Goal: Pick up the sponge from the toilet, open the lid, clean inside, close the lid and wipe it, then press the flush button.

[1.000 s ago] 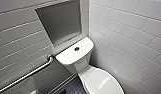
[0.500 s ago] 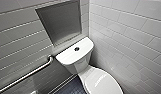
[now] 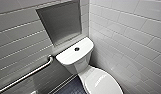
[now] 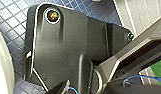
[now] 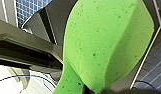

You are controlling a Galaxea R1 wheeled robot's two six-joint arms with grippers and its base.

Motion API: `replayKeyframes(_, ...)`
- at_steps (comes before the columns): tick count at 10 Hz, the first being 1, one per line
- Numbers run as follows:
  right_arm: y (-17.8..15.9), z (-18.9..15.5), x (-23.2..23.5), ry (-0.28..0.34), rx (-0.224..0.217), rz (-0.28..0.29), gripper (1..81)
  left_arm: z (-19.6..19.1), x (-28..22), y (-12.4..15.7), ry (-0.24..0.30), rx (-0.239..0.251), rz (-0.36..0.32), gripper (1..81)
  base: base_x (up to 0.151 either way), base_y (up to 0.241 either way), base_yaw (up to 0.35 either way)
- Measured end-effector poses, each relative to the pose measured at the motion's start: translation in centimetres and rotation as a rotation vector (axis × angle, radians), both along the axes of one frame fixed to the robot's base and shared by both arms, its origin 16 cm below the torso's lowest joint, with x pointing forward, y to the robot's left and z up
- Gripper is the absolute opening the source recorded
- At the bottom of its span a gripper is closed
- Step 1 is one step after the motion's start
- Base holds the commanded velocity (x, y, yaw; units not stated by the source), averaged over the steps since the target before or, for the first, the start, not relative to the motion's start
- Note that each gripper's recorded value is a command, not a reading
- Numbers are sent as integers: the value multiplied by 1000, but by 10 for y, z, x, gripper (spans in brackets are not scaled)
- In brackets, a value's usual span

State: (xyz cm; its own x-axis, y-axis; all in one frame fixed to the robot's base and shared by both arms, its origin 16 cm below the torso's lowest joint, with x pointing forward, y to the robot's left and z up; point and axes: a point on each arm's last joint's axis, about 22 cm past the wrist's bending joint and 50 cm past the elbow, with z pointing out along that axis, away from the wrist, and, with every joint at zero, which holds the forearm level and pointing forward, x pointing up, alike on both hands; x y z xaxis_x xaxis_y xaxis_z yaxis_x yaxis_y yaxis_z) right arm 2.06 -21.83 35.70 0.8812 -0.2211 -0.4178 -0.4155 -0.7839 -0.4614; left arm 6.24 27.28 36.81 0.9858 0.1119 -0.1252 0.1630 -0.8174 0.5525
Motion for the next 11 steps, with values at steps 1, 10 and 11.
replayKeyframes(1,-16,6,1,2,-11,0,10,-7,-11,10,1,24,-13,811,0,0,0)
replayKeyframes(10,-76,25,45,6,-61,45,10,-21,-32,-55,-19,-48,-18,811,0,0,0)
replayKeyframes(11,-105,24,66,-17,-101,49,10,-23,-33,-57,-20,-47,-19,811,0,0,0)
